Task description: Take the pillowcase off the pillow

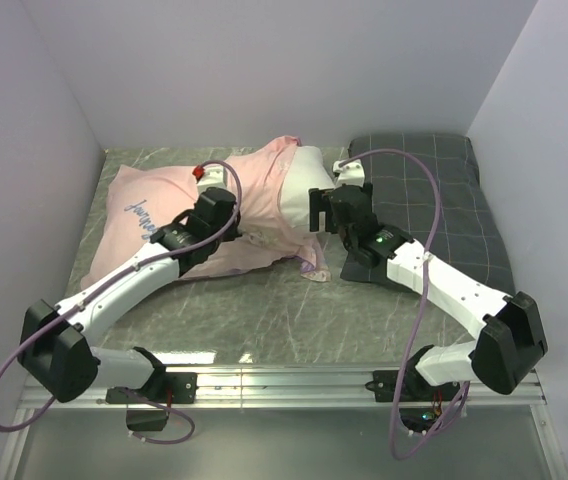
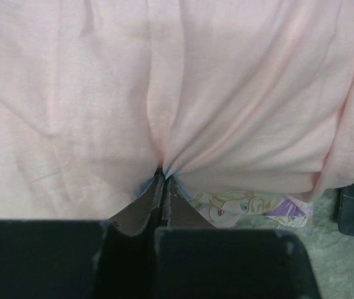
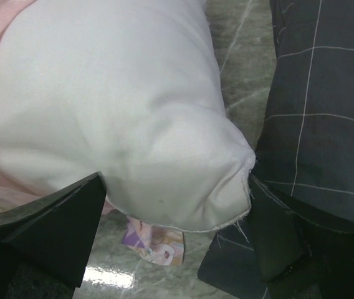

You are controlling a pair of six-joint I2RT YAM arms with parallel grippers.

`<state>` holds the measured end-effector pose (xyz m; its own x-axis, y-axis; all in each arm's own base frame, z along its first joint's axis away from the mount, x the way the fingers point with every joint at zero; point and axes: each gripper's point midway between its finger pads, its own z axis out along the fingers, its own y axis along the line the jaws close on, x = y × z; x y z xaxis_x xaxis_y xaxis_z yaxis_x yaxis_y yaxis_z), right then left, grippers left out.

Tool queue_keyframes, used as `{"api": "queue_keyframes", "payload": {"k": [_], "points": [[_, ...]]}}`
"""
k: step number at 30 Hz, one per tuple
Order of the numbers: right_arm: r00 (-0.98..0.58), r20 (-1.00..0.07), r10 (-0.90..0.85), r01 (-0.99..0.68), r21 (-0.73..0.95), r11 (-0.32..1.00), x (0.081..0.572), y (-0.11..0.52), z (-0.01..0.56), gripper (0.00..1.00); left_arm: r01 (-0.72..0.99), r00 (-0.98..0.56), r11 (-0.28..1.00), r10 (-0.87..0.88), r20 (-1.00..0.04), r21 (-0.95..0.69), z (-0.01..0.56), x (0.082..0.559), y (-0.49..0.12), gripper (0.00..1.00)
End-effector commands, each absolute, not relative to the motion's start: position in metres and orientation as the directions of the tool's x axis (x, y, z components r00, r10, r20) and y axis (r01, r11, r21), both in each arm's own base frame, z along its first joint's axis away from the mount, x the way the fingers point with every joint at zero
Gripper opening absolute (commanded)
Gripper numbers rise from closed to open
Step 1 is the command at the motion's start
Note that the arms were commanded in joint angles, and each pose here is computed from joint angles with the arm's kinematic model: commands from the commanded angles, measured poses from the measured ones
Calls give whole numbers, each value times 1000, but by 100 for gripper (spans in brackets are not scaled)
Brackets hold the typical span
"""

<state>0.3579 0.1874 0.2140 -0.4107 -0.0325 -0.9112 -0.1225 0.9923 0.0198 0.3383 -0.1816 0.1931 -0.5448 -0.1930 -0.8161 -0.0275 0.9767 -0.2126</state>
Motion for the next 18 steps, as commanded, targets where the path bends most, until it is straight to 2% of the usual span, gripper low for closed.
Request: {"api": "queue_keyframes", "payload": {"k": [1,5,11,13,14,15,16,18], "points": [[-381,-923,-47,-127,2,992,368,188,229,96,-51,-485,975,-214,-848,-217,218,337,-159,0],[-400,-914,-72,-262,39,964,373,216,219,99,-40,-468,970,-231,-853,-240,230,336,-156,0],[-425,-904,-50,-337,107,936,377,238,208,97,-26,-457,966,-240,-857,-256,240,337,-154,1],[-438,-899,-30,-370,149,917,379,246,211,69,-8,-452,965,-239,-859,-264,246,338,-155,1],[-446,-895,-25,-361,154,920,380,245,213,52,0,-440,963,-242,-865,-269,255,339,-155,0],[-472,-881,-31,-343,151,927,378,241,210,29,6,-432,965,-234,-871,-262,260,339,-155,0],[-461,-887,-20,-329,150,932,379,238,221,0,2,-422,967,-232,-876,-257,266,340,-152,0],[-449,-893,-6,-289,139,947,372,224,239,0,-29,-384,975,-215,-898,-221,287,338,-138,0]]}}
